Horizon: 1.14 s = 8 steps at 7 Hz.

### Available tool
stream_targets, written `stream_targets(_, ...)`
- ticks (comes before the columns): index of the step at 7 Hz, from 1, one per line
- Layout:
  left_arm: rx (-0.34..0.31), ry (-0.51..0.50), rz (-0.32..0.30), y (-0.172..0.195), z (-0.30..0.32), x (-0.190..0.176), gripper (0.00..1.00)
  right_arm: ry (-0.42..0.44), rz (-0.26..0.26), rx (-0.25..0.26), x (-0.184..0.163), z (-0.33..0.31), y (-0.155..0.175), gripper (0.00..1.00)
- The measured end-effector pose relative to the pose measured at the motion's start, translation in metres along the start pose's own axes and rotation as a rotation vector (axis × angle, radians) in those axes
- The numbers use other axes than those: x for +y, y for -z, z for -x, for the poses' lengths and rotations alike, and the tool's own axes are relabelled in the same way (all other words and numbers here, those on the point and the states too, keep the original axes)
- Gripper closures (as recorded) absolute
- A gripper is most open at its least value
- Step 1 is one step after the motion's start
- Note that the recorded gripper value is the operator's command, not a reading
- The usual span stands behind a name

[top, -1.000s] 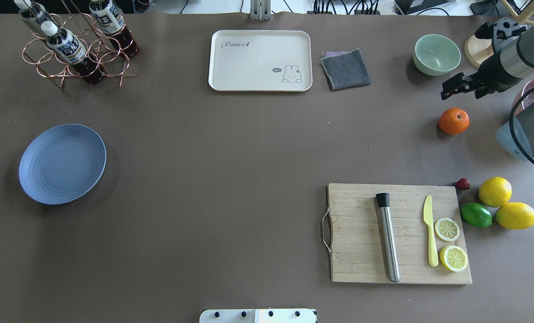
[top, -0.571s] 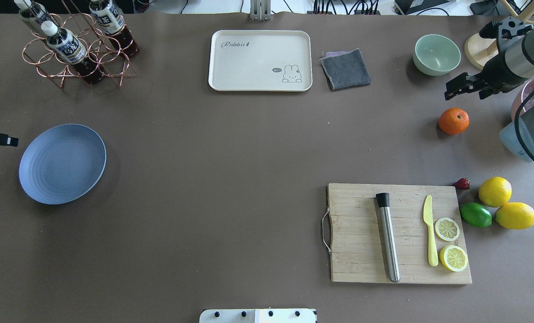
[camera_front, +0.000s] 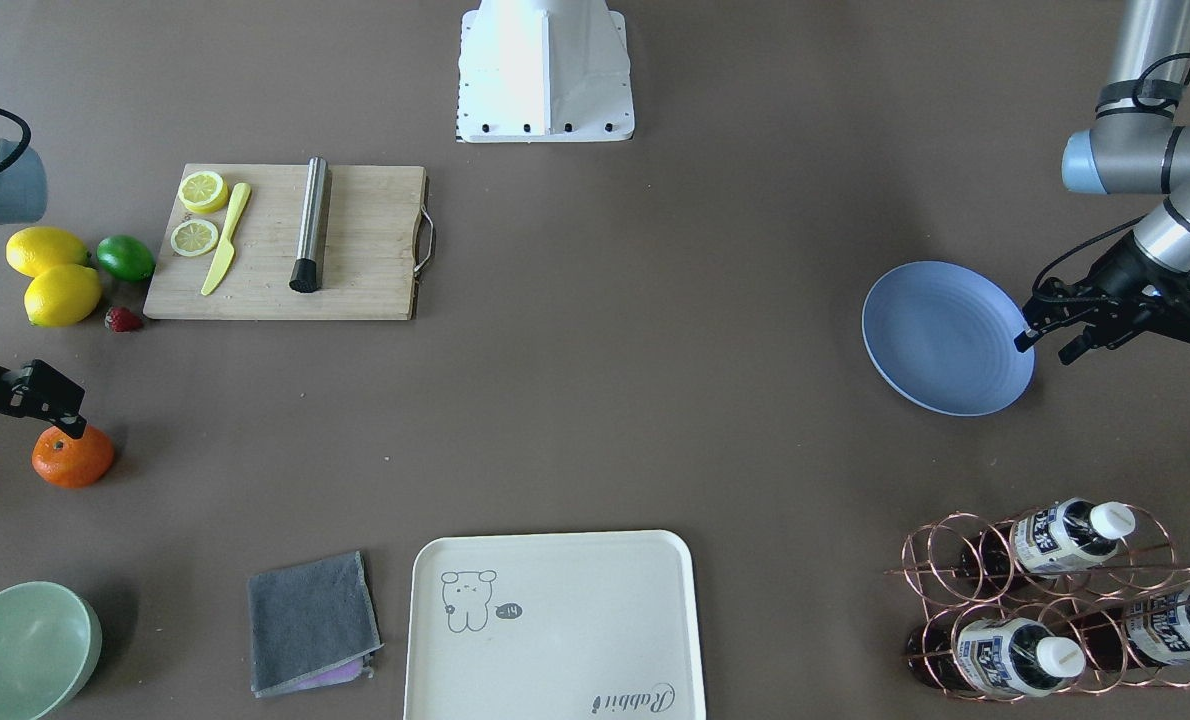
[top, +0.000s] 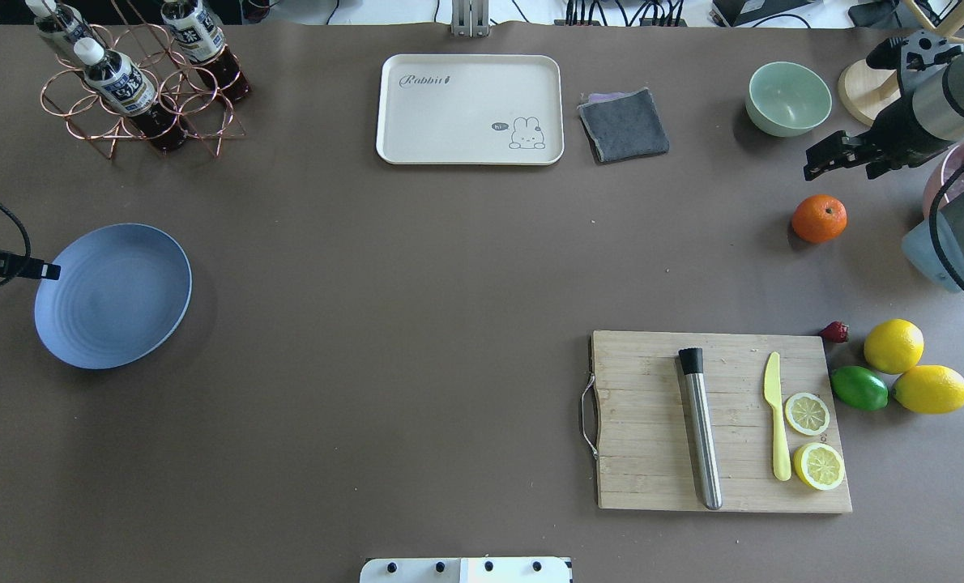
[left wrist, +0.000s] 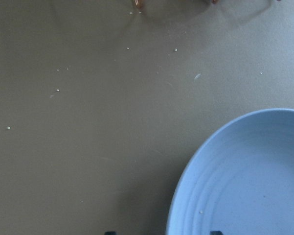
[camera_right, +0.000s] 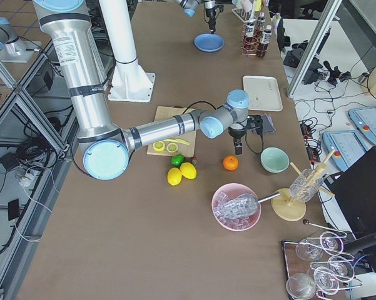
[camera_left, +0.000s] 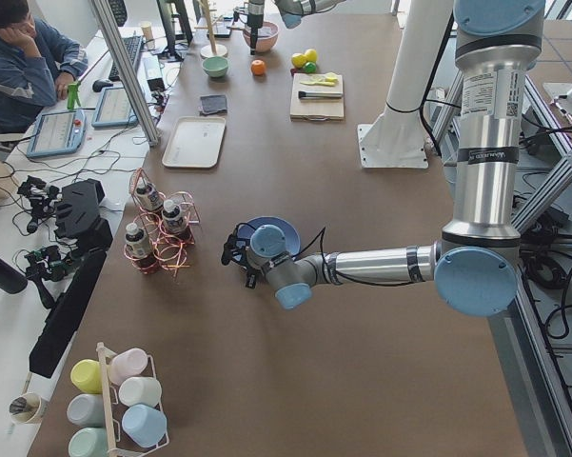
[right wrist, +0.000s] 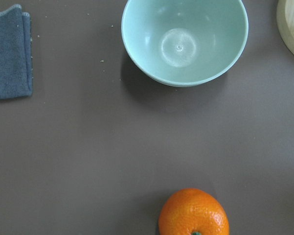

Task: Pick orange to plate
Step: 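Push the blue plate toward the table center with the left gripper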

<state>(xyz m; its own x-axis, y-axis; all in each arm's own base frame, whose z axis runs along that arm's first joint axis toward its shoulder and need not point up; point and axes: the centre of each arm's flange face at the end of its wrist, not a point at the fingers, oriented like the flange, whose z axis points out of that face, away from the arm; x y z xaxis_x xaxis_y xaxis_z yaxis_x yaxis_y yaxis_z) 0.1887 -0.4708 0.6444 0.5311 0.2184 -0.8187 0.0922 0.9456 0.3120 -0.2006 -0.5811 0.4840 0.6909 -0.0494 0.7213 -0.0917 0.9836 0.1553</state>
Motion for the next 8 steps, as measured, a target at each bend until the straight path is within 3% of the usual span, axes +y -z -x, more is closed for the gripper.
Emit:
stream_targets(1,0.007,-0.009,0.004,-0.004,0.001,0.006,0.47,0.0,0.001,0.002,0.0,0.0,-0.001,0.01)
stream_targets(2,0.014,-0.018,0.006,-0.008,0.005,0.012,0.61,-0.001,0.001,0.004,0.0,-0.001,-0.002,0.01)
stream_targets(3,0.02,-0.026,0.007,-0.011,0.007,0.017,0.99,-0.002,0.001,0.005,0.0,-0.002,-0.002,0.01)
stream_targets(8,0.089,-0.025,-0.003,-0.005,-0.013,0.014,1.0,0.001,-0.001,0.002,0.0,0.0,-0.001,0.01)
